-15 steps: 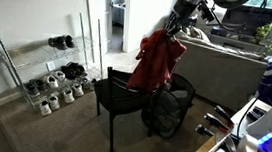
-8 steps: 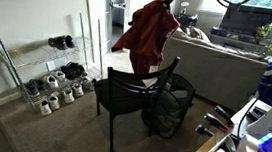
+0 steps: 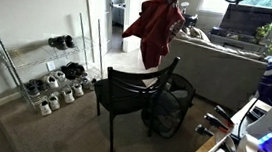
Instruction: Put the red clothing in the black laundry bag.
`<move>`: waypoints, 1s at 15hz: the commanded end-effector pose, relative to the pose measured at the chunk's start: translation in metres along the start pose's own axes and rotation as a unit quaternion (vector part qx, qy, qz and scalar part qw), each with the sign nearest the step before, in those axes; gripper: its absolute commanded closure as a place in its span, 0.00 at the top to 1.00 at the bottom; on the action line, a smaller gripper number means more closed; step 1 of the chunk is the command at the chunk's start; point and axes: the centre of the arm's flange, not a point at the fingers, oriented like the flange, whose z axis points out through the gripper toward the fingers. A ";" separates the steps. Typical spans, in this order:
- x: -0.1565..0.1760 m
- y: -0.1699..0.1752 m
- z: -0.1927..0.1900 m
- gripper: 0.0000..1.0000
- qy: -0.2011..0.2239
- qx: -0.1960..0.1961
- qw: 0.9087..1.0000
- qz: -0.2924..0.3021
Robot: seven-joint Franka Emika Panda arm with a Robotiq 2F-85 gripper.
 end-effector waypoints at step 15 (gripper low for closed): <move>-0.046 0.116 0.020 0.21 0.077 -0.010 0.942 0.328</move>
